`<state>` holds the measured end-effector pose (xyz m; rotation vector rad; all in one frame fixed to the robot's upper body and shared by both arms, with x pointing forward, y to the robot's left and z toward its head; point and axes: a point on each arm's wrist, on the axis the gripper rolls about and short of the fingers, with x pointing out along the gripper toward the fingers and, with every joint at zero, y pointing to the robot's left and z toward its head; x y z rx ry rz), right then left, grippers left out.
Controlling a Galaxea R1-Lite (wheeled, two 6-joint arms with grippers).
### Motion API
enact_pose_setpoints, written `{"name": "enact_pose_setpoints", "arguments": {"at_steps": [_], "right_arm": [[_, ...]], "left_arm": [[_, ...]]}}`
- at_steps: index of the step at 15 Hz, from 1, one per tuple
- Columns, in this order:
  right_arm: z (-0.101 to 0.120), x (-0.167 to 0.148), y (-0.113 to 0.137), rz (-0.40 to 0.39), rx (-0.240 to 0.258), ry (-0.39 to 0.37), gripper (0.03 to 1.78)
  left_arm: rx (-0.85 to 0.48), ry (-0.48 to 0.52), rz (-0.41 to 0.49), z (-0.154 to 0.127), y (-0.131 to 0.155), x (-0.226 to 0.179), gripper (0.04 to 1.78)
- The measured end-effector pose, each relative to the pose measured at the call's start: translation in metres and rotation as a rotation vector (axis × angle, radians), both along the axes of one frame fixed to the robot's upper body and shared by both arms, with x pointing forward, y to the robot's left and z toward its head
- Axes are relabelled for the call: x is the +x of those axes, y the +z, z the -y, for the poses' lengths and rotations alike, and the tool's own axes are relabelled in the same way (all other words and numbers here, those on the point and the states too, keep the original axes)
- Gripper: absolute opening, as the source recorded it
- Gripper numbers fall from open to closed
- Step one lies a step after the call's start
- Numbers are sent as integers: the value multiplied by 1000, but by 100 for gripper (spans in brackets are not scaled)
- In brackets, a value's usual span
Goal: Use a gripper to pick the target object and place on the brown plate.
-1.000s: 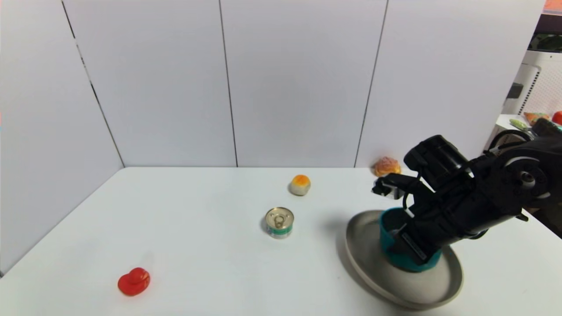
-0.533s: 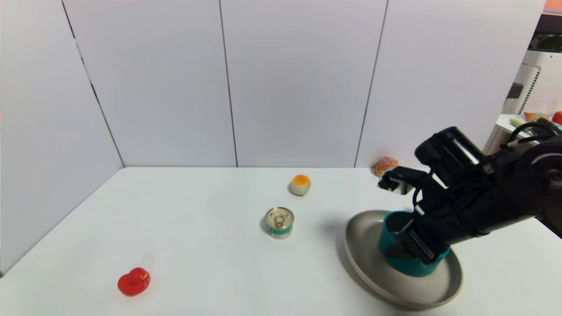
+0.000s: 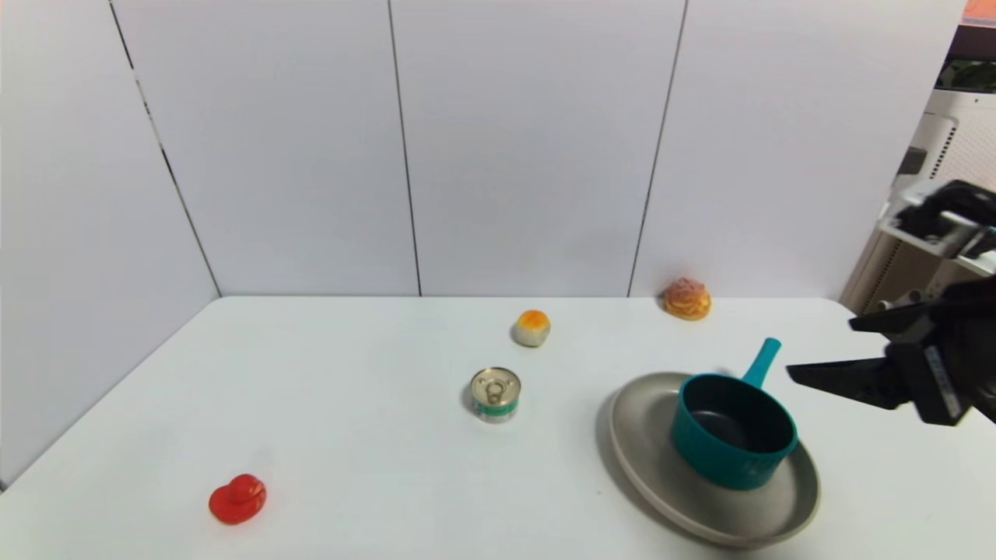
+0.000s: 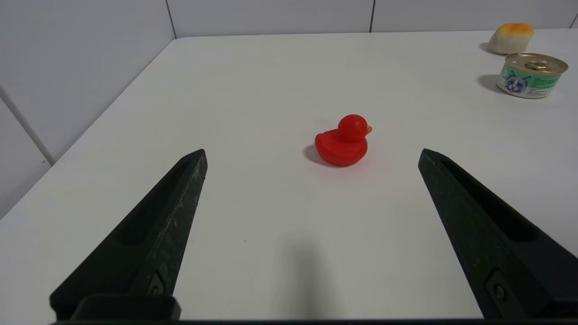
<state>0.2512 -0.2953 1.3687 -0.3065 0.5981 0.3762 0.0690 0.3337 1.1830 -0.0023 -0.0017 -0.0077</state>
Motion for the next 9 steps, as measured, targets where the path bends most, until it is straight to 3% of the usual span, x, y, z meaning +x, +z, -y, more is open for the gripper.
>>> {"name": "enact_pose_setpoints", "arguments": {"at_steps": [3,7,9], "right_arm": [[24,-56,-22,128,40,-115,160],[38,-112,-89,317,69,-257,165],[40,-133,-117,404,81,-292,166]], "left_arm": [[0,0,0,0,0,0,169],[0,0,0,0,0,0,169],[0,0,0,0,0,0,169]]}}
